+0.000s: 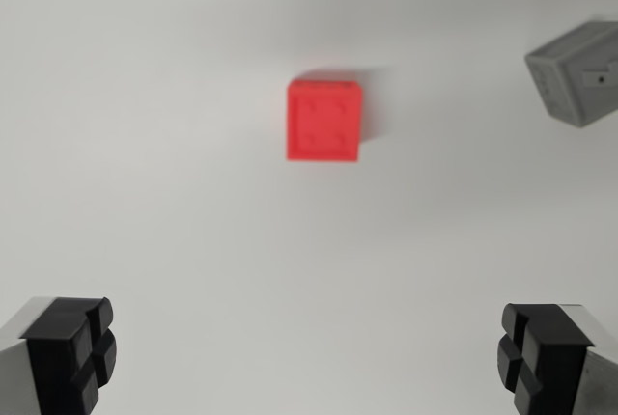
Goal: Destack cube
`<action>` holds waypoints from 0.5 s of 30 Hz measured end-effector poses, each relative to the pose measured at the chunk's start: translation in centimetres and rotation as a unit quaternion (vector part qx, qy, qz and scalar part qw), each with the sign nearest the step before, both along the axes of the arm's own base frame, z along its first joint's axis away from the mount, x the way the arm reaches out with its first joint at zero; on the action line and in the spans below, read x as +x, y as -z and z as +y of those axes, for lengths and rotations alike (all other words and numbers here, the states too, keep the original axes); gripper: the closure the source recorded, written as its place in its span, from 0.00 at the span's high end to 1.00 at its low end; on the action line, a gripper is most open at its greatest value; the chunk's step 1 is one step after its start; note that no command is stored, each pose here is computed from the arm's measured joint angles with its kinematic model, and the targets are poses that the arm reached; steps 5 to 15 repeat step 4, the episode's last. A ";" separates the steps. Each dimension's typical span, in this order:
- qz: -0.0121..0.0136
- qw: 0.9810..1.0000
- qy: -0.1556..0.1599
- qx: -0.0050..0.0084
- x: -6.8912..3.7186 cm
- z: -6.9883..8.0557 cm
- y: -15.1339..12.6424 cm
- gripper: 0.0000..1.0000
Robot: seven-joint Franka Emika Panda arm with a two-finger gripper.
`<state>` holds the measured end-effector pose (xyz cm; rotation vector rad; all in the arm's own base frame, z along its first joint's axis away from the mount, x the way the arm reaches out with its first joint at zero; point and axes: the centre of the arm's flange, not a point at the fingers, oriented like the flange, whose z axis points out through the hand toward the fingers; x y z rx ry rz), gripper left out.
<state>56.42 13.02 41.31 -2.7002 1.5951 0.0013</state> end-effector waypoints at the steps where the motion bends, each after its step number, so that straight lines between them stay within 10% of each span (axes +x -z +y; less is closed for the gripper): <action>1: 0.000 1.000 0.000 0.000 0.0 0.0 0.0 1.00; 15: 0.000 1.000 0.000 0.000 0.0 0.0 0.0 1.00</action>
